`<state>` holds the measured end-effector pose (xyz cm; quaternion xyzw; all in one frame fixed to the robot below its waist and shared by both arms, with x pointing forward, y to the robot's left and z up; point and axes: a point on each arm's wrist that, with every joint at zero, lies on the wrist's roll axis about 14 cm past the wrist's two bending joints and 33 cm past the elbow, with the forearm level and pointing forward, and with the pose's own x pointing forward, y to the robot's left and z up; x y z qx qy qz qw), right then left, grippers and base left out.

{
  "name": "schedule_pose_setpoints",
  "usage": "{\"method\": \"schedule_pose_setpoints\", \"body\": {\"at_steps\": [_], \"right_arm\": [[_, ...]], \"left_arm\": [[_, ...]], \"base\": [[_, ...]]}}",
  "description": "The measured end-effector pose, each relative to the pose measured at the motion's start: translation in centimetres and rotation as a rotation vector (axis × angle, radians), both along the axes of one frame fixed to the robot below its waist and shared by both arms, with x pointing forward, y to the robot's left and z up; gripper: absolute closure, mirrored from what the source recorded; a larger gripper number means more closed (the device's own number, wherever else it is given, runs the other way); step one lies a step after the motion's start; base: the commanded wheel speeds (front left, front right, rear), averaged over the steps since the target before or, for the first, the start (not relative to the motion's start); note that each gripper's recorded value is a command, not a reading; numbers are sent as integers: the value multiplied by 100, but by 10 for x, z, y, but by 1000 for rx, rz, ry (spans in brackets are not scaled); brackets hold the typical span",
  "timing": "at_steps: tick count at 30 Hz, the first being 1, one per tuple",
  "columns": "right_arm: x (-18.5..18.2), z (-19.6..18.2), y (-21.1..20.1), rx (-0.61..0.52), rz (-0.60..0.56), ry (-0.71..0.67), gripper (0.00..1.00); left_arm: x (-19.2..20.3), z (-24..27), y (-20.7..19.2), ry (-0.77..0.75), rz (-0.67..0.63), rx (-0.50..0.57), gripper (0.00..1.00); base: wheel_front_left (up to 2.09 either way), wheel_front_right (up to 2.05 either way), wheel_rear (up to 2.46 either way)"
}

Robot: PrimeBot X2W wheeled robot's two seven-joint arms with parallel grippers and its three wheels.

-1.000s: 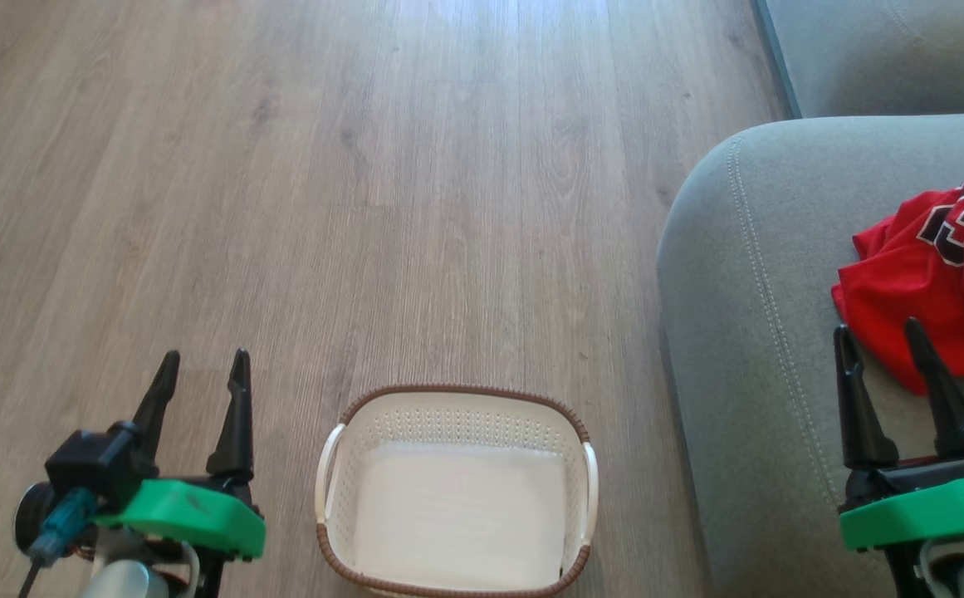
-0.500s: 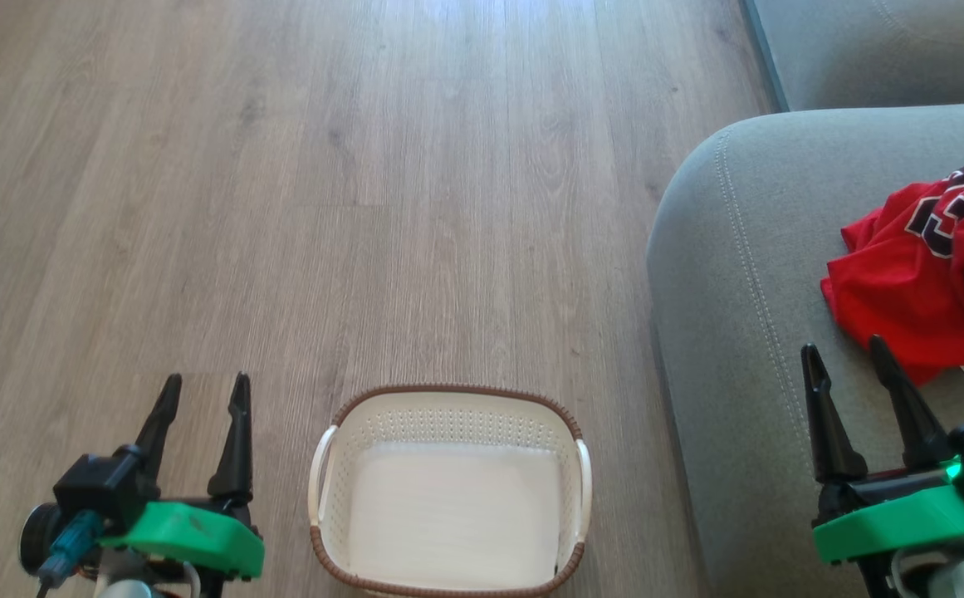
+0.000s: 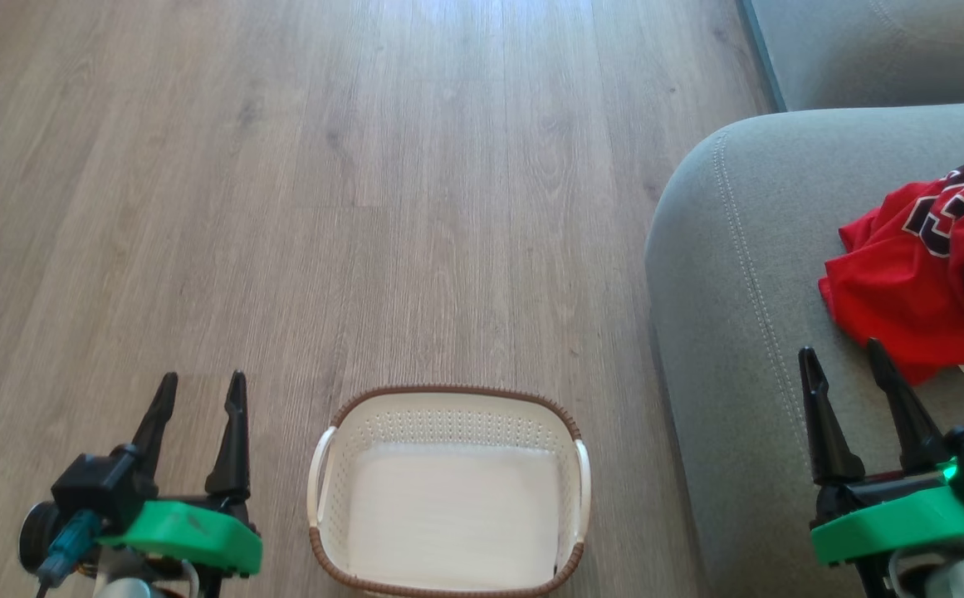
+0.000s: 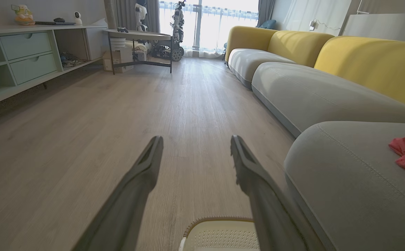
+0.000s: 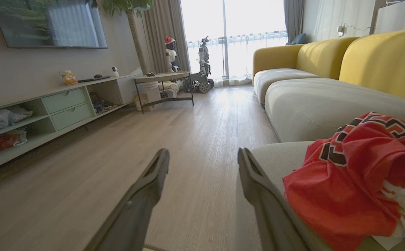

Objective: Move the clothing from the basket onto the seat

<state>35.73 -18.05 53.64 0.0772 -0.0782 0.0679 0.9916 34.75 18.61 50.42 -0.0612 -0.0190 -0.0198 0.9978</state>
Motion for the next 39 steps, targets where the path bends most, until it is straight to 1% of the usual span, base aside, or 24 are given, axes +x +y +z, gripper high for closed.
{"method": "schedule_pose_setpoints", "body": {"at_steps": [4,5,9,11,39], "right_arm": [[0,0,0,0,1,1,0],[0,-1,1,0,2,3,100],[-5,-28,2,11,-3,88,100],[-8,-35,2,28,-7,114,100],[-9,-51,-12,346,-65,211,100]], "left_arm": [[0,-1,-1,0,-4,0,0],[0,-2,-2,4,-5,-5,100],[-9,-29,-7,89,-5,-15,100],[-15,-39,-7,126,1,-32,100],[-9,-50,0,211,62,-355,100]], "base": [[0,0,0],[0,0,0],[0,0,0],[0,0,0],[0,0,0]]}}
